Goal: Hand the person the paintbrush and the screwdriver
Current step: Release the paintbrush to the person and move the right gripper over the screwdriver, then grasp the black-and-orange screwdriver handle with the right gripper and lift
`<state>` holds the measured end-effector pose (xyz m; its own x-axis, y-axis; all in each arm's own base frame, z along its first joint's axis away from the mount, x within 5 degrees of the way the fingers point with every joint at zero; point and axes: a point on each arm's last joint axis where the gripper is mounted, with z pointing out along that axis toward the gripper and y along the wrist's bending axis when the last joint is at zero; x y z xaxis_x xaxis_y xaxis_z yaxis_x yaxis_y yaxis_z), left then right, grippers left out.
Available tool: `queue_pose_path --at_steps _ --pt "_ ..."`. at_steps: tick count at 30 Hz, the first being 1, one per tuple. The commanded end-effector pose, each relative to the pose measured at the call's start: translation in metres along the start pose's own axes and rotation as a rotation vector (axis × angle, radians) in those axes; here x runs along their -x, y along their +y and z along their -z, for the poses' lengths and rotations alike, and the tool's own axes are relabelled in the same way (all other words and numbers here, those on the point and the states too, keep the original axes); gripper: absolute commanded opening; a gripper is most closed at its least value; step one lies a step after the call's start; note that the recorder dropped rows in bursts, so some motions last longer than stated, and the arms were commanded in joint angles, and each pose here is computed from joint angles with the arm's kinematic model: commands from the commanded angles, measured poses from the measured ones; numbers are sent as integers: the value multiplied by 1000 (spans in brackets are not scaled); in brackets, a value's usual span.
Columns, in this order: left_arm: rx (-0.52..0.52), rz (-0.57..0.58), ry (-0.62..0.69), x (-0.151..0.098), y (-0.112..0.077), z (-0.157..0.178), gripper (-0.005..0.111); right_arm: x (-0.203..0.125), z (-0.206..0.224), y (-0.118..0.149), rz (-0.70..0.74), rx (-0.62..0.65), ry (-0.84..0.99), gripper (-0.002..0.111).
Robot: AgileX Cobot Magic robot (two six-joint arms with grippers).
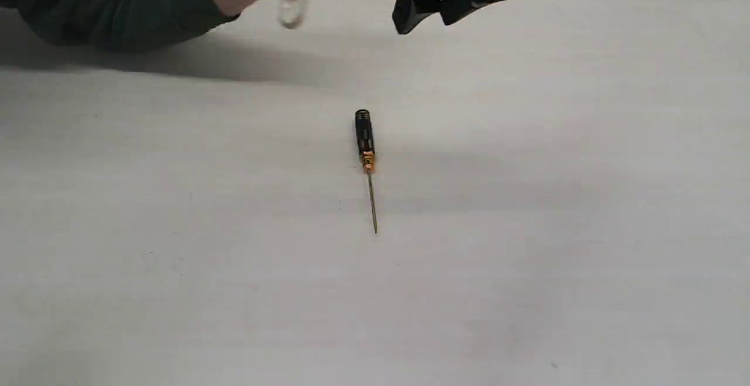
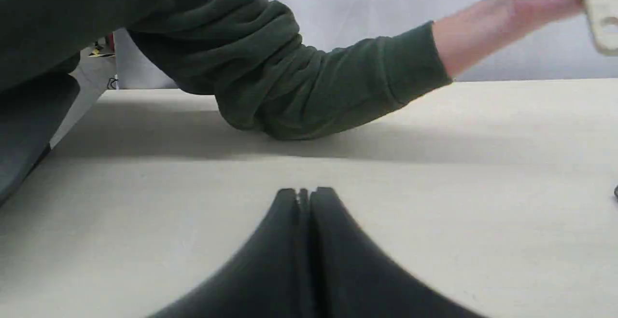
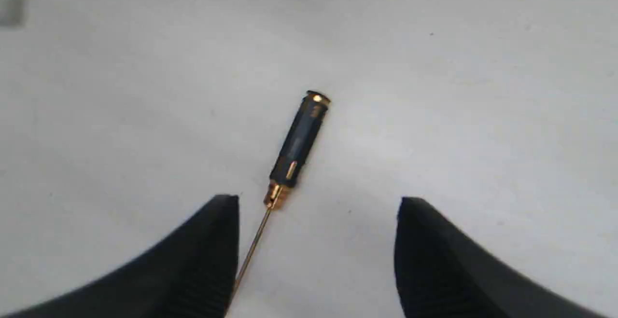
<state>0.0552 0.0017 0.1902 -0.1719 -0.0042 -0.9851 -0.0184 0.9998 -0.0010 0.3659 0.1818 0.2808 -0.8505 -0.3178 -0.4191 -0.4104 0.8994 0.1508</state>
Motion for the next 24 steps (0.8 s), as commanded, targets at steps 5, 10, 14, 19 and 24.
queue_pose_path --at_steps 5,10,14,19,24 --pt "-6 2 -12 0 0 0 0 -23 -24 24 66 19 49 50" --pt "-6 2 -12 0 0 0 0 -29 -55 24 34 15 104 55" --pt "-6 2 -12 0 0 0 0 -32 -81 22 9 22 127 61" --pt "-6 2 -12 0 0 0 0 -34 -110 19 -18 21 127 61" --pt "-6 2 -12 0 0 0 0 -33 -129 16 -23 15 107 61"
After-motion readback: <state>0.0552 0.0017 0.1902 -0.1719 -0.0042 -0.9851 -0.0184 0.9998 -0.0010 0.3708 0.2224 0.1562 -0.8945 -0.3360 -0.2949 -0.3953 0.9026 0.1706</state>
